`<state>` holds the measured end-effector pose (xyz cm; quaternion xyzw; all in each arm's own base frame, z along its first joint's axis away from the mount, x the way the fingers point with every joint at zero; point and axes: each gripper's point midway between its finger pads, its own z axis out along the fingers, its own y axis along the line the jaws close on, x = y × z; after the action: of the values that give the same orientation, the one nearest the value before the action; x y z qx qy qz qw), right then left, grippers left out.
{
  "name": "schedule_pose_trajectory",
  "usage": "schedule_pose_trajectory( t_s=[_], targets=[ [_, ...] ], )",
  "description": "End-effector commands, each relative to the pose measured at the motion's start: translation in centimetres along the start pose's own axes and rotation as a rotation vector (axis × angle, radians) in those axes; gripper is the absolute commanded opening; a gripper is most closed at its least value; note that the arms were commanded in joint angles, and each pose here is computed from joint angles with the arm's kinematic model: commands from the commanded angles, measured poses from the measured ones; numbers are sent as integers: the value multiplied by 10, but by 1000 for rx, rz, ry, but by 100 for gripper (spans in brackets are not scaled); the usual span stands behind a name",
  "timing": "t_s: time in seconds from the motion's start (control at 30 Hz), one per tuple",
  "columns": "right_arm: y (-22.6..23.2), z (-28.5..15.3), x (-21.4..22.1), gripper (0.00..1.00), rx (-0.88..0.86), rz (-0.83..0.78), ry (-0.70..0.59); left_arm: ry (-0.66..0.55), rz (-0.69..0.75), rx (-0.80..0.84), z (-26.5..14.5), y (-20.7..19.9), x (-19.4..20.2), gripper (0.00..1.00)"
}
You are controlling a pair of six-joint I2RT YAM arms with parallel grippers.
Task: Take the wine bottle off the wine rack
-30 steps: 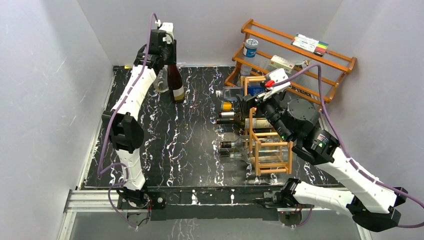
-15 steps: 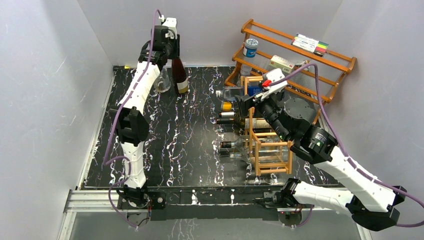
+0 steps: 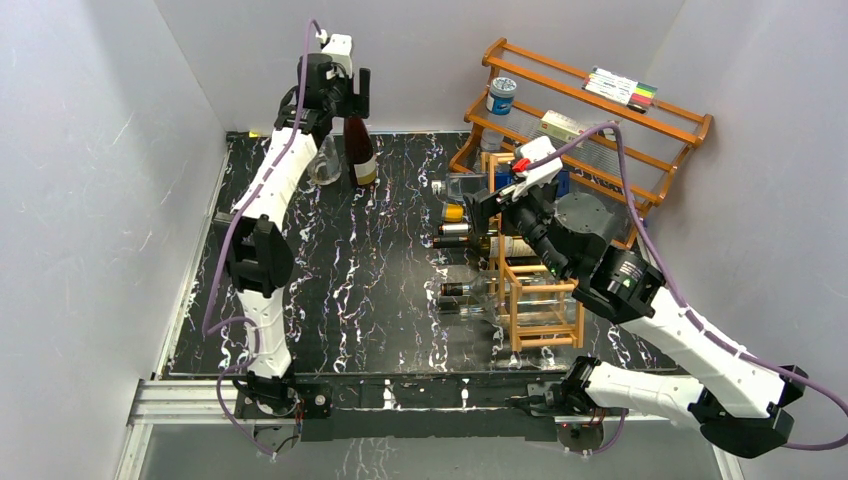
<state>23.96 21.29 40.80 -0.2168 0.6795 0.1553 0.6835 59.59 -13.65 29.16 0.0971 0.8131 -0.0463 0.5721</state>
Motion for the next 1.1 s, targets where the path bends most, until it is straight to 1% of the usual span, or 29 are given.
schedule_pose_trajectory(
  t_s=[0.0, 0.1, 0.13, 0.27, 0.37, 0.47, 0.5, 0.53, 0.57, 0.67, 0.73, 0.93, 1.0, 1.07],
  targets=[
    [-1, -2, -15, 98, -1, 31, -35, -200, 7, 10, -60, 4, -78, 85],
    [-2, -3, -15, 98, 4, 37, -30, -202, 5, 15, -76, 4, -80, 97],
    [-2, -3, -16, 98, 5, 41, -30, -198, 2, 17, -84, 4, -80, 98],
    [-4, -6, -14, 98, 15, 61, -30, -188, -41, 36, -124, 0, -66, 98],
    [-6, -6, -6, 98, 41, 104, -15, -212, -76, 96, -160, -11, -40, 98],
    [1, -2, 7, 98, 15, 96, 32, -247, -108, 170, -189, -24, -13, 98],
    [4, -1, 11, 98, 4, 83, 49, -241, -110, 195, -196, -29, -1, 98],
    [7, 1, 15, 98, -6, 66, 68, -222, -109, 227, -198, -35, 18, 98],
    [8, 3, 19, 98, -11, 51, 84, -217, -108, 239, -202, -37, 29, 98],
    [10, 13, 34, 98, 14, 29, 170, -198, -119, 236, -207, -37, 53, 98],
    [18, 21, 44, 98, -1, 21, 230, -189, -129, 249, -207, -40, 64, 98],
    [46, 42, 86, 98, -94, -49, 349, -161, -136, 319, -208, -54, 67, 98],
    [52, 48, 102, 98, -118, -95, 389, -164, -132, 311, -209, -53, 67, 98],
    [50, 53, 117, 98, -104, -150, 432, -160, -128, 287, -208, -48, 68, 98]
  ],
)
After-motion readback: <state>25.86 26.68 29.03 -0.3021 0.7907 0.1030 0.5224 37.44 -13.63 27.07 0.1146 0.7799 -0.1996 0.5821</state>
